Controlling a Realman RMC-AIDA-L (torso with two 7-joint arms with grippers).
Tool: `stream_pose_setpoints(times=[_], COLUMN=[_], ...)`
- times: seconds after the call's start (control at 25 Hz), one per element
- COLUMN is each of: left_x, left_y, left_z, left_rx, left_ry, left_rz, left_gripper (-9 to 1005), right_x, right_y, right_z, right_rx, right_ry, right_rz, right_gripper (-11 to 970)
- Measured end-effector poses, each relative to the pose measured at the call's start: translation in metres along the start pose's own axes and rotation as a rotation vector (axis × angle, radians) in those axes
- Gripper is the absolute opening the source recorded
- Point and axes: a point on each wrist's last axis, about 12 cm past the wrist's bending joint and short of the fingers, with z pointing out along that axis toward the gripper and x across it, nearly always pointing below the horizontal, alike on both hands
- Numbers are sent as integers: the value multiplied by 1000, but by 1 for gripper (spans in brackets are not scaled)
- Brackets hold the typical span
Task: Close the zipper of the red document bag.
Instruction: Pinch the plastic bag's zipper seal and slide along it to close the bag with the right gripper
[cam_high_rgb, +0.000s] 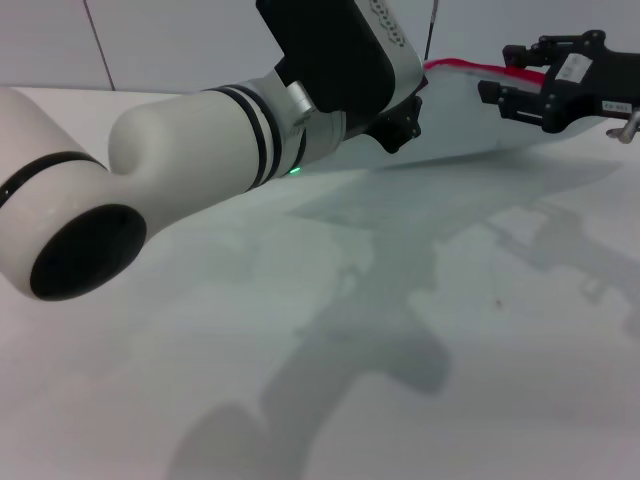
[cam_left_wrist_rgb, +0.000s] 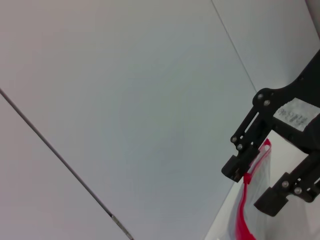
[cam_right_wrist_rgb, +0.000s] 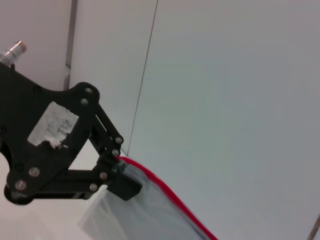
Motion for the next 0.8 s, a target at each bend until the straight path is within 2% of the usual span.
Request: stream_pose_setpoints(times=[0.48, 0.8], left_x=[0, 0], left_y=[0, -3], left_z=[0, 0], left_rx=[-1, 9], left_ry=[0, 0], left_rz=[-1, 6], left_gripper=[60, 61], right_x=[0, 3], right_y=[-1, -2], right_z=[1, 1], right_rx=[10, 13], right_ry=[3, 39], right_rz=[-2, -62], right_gripper=[511, 511])
